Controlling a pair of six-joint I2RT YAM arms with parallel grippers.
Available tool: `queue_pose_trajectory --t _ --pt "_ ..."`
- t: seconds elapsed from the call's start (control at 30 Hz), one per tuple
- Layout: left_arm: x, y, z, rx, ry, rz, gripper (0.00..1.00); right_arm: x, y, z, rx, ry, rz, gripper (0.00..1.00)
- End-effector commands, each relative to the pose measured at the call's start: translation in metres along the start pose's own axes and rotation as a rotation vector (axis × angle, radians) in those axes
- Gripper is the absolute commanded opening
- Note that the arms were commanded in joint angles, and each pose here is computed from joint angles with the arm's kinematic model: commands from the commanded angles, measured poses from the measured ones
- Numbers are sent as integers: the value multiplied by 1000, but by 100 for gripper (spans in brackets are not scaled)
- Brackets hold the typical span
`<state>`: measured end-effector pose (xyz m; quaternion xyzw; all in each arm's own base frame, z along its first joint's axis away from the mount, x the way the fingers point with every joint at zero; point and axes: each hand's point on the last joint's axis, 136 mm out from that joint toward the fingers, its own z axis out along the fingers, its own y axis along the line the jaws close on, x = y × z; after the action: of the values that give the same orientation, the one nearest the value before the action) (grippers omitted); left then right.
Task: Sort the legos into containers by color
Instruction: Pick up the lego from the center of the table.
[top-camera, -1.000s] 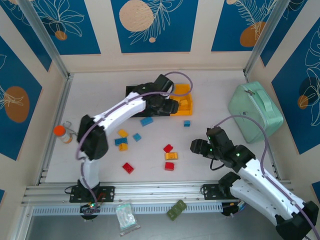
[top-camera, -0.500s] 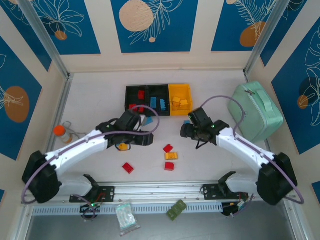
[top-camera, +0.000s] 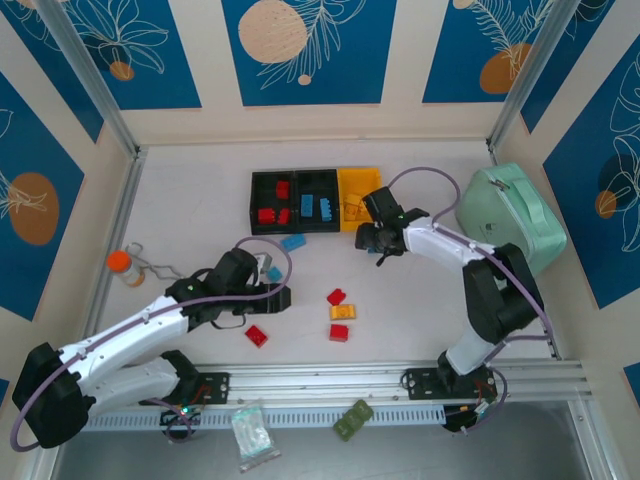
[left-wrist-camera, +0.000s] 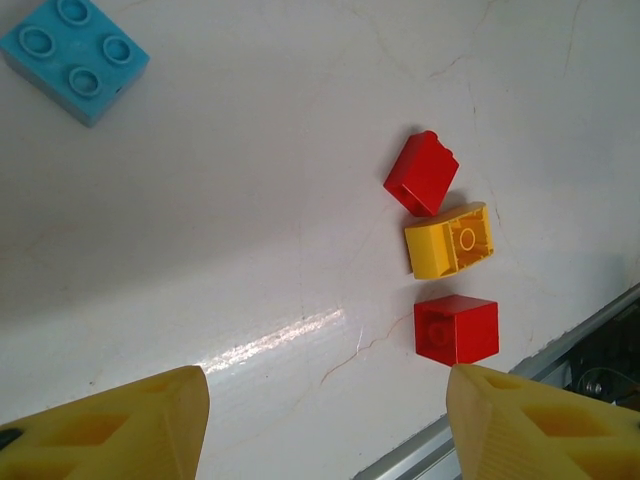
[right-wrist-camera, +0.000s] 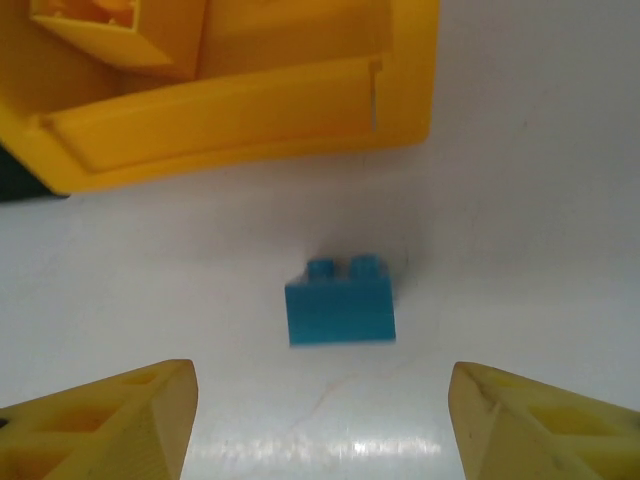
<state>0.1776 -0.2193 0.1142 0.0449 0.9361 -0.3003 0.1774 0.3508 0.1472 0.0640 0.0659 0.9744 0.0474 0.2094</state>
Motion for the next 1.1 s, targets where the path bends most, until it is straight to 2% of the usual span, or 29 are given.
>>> queue_pose_trajectory --t 0.0,0.1,0.2,0.23,0.37,0.57,0.8,1.07 --pt "0 -6 0 31 -10 -8 63 -10 -4 12 33 -1 -23 64" --pt "0 -5 1 25 -8 -11 63 -9 -6 24 45 28 -28 58" --pt "0 -4 2 20 -6 -13 63 -7 -4 28 45 39 -43 45" --pt "0 -3 2 16 -6 -15 63 -6 -3 27 43 40 -48 39" --pt "0 -2 3 10 -10 -17 63 -4 2 14 36 21 -71 30" --pt "-5 1 1 -7 -35 -33 63 1 18 -20 6 -19 -112 29" --pt "-6 10 2 -47 -50 -56 63 -9 56 -64 -87 -75 -164 28" --pt "-4 14 -2 -55 -60 -79 63 -33 113 -72 -152 -95 -236 28"
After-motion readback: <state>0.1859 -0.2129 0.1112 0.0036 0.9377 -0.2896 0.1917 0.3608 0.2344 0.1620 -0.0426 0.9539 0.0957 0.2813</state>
